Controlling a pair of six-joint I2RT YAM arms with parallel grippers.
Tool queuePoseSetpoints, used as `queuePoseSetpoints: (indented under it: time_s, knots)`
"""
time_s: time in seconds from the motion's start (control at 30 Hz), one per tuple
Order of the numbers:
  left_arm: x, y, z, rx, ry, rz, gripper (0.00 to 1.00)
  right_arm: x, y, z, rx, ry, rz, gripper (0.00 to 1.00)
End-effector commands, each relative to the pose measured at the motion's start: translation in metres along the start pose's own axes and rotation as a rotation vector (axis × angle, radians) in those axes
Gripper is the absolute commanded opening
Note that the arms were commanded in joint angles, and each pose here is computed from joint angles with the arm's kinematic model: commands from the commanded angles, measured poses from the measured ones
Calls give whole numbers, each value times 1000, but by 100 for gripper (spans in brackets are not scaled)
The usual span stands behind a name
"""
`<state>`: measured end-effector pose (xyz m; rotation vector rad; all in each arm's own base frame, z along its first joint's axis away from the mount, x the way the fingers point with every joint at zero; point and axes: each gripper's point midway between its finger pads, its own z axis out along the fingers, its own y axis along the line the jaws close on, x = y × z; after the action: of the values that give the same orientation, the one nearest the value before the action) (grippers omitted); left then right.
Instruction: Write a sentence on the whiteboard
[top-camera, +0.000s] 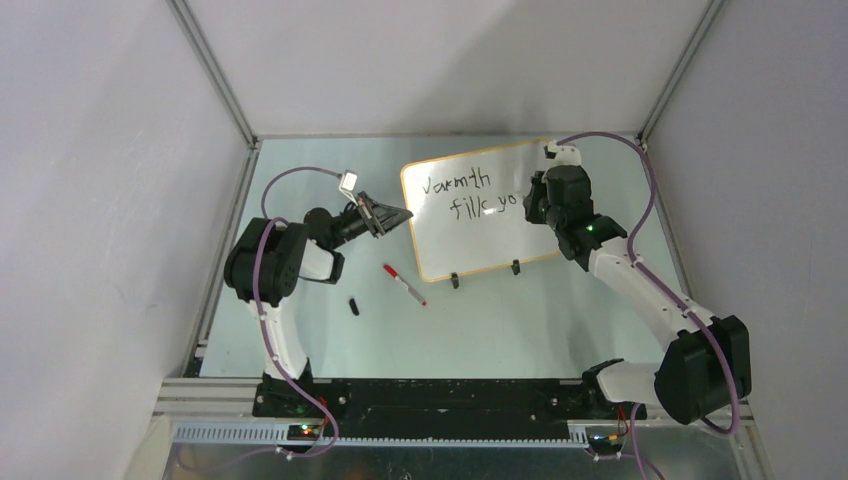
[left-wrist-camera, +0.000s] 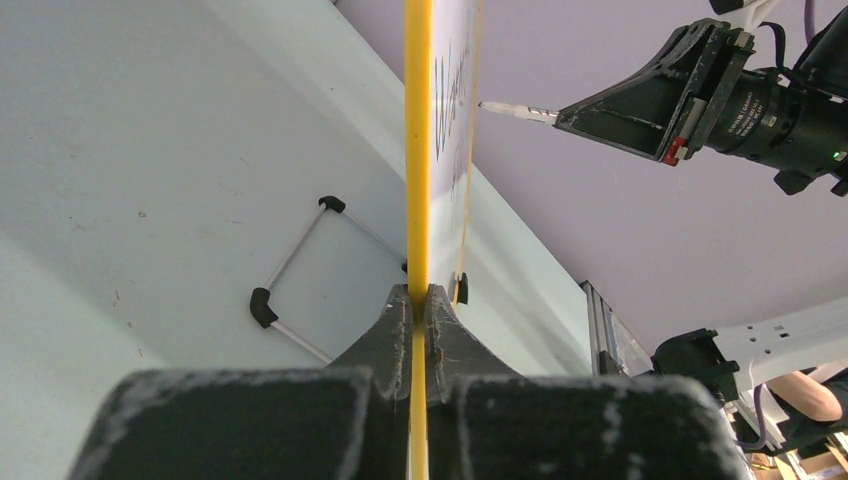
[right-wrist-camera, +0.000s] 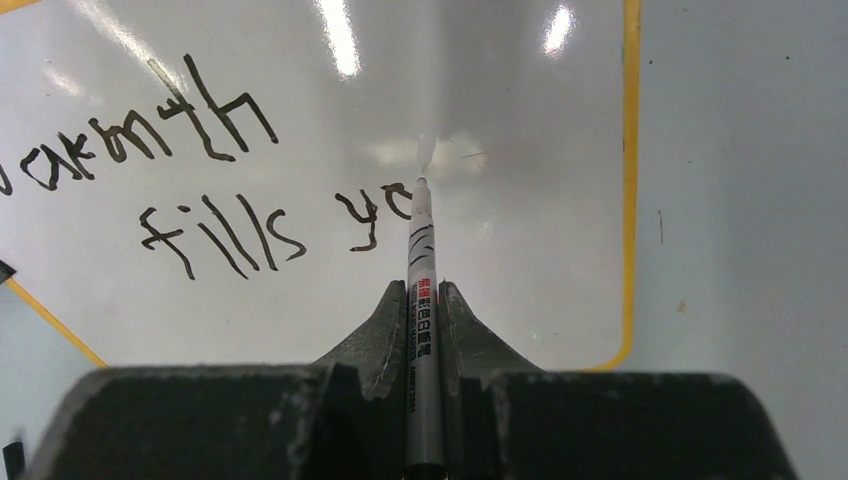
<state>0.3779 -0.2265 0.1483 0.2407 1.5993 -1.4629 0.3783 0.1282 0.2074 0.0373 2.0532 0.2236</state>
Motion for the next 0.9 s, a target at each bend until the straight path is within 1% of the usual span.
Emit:
queuePoseSetpoints:
  time_s: [0.0,0.87]
  knots:
    - [-1,-18,3,51,3,77,0,-4,-4,3,21,-17,9,0]
    - [-1,-17,3,51,3,77,0,-5,-4,12,28,-2,-1,0]
